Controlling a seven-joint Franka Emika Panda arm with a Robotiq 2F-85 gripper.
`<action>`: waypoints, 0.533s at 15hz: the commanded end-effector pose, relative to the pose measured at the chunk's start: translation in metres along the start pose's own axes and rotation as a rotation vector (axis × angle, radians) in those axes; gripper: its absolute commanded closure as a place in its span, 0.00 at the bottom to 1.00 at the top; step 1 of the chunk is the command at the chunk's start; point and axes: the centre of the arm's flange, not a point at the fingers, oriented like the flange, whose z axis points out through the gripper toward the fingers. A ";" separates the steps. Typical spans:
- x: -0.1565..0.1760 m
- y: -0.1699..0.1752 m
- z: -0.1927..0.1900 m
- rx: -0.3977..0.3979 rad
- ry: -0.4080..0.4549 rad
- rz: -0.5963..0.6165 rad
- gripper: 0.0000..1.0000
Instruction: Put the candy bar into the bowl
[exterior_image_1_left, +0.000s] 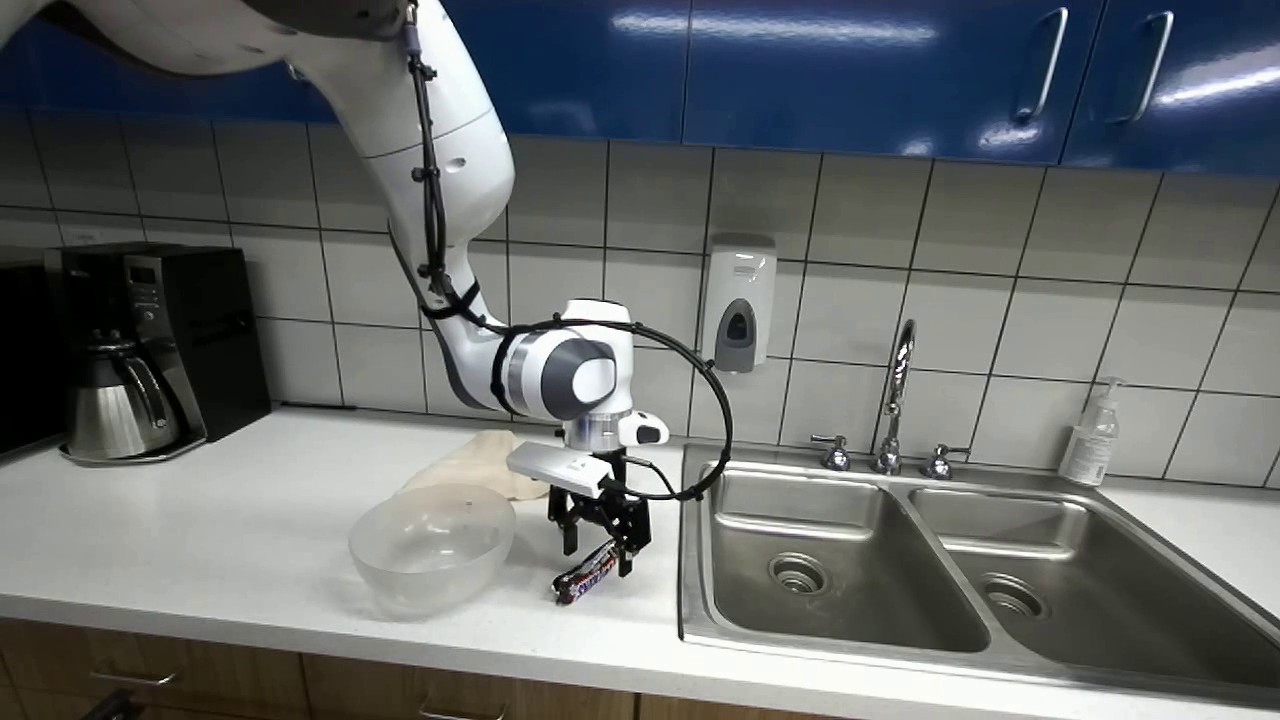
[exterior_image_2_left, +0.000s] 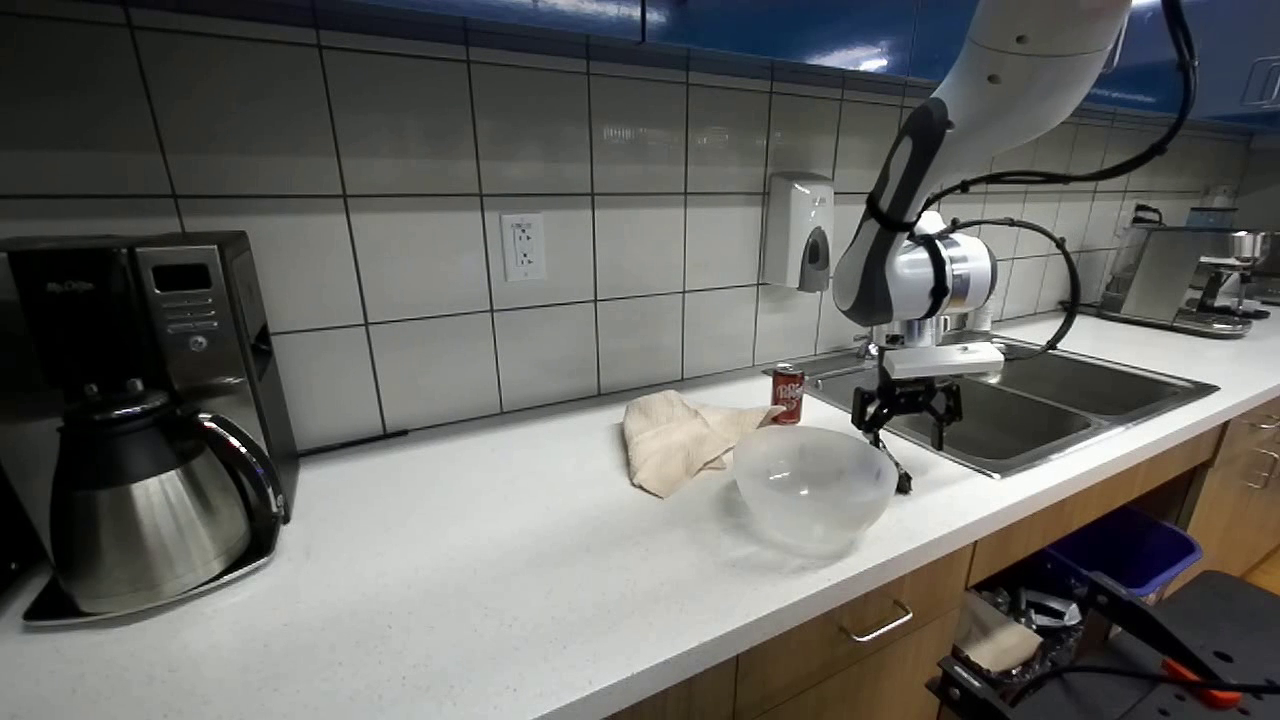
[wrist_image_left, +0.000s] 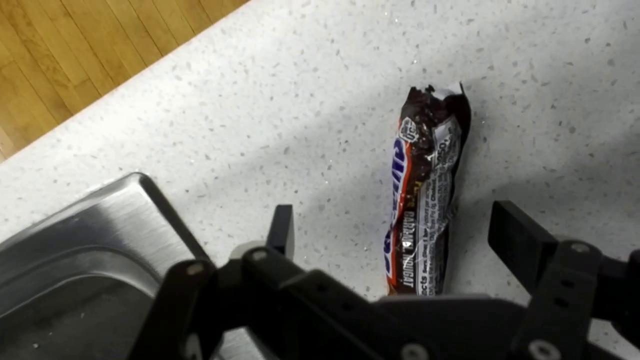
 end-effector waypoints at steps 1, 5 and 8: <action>0.016 -0.007 0.006 -0.001 -0.012 0.005 0.00; 0.024 -0.009 0.012 -0.001 -0.006 0.006 0.00; 0.030 -0.007 0.016 0.003 -0.007 0.007 0.00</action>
